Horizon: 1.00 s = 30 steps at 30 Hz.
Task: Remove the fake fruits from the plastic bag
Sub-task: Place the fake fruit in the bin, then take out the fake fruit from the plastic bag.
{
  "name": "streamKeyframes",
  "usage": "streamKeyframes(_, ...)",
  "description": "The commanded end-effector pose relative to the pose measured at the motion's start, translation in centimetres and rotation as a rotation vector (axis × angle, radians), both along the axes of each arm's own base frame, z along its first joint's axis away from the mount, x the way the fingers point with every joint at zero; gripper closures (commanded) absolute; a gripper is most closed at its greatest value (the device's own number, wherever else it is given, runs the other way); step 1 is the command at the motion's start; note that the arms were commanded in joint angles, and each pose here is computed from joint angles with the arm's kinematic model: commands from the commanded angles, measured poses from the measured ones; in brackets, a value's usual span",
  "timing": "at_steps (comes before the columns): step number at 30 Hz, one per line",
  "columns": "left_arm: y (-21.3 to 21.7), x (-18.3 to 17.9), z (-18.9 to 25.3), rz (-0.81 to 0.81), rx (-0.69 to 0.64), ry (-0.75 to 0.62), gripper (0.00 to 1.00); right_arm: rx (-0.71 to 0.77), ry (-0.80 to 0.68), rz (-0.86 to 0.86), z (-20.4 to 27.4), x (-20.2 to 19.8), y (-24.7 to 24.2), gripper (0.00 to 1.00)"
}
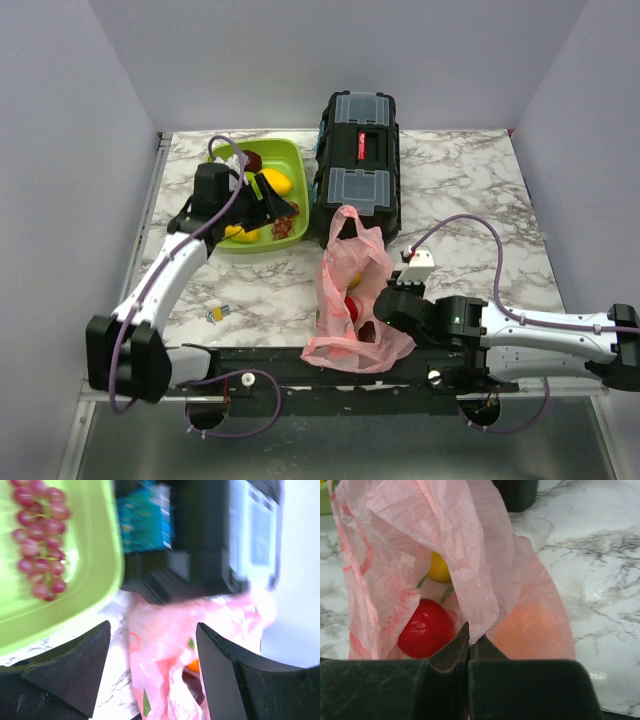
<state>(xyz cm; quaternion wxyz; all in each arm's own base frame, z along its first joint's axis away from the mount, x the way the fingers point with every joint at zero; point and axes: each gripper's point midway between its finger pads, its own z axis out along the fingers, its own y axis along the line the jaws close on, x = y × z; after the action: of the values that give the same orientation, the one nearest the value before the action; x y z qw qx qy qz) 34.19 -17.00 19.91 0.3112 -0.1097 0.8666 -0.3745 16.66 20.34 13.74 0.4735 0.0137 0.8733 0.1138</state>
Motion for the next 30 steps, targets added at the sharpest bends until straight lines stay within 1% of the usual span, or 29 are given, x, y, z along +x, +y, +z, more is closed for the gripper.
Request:
streamKeyframes(1, -2.8, -6.9, 1.3, -0.218, 0.009, -0.165, 0.32, 0.073, 0.013, 0.130, -0.2, -0.7, 3.3, 0.99)
streamKeyframes(5, -6.2, -13.3, 0.9, -0.433, -0.013, -0.279, 0.32, 0.134, -0.002, 0.204, 0.0, -0.9, 5.2, 0.99)
streamKeyframes(7, -7.0, -15.2, -0.1, -0.478, 0.003, -0.302, 0.33, 0.142, 0.001, 0.212, 0.0, -1.0, 5.5, 0.99)
streamKeyframes(11, -8.9, -18.3, -0.9, -0.593, -0.022, -0.373, 0.33, 0.158, 0.004, 0.213, 0.1, -1.1, 5.4, 0.99)
streamKeyframes(13, -10.0, -19.2, -1.2, -0.648, -0.003, -0.415, 0.33, 0.159, 0.004, 0.211, 0.0, -1.2, 5.3, 0.99)
streamKeyframes(15, -11.3, -19.7, -1.7, -0.704, 0.030, -0.423, 0.33, 0.157, 0.004, 0.208, 0.0, -1.1, 5.1, 0.99)
streamKeyframes(20, -14.4, -20.4, -2.9, -0.827, 0.093, -0.420, 0.43, 0.168, 0.005, 0.175, 0.5, -1.0, 4.7, 0.99)
streamKeyframes(22, -15.4, -20.3, -3.4, -0.848, 0.113, -0.424, 0.47, 0.176, 0.004, 0.169, 0.7, -1.0, 4.5, 0.99)
streamKeyframes(27, -16.9, -20.3, -5.8, -0.931, 0.156, -0.375, 0.52, 0.176, 0.008, 0.160, 0.6, -1.1, 4.0, 0.99)
streamKeyframes(30, -17.0, -20.1, -8.0, -0.945, 0.199, -0.322, 0.52, 0.173, 0.012, 0.152, 0.5, -1.1, 3.8, 0.99)
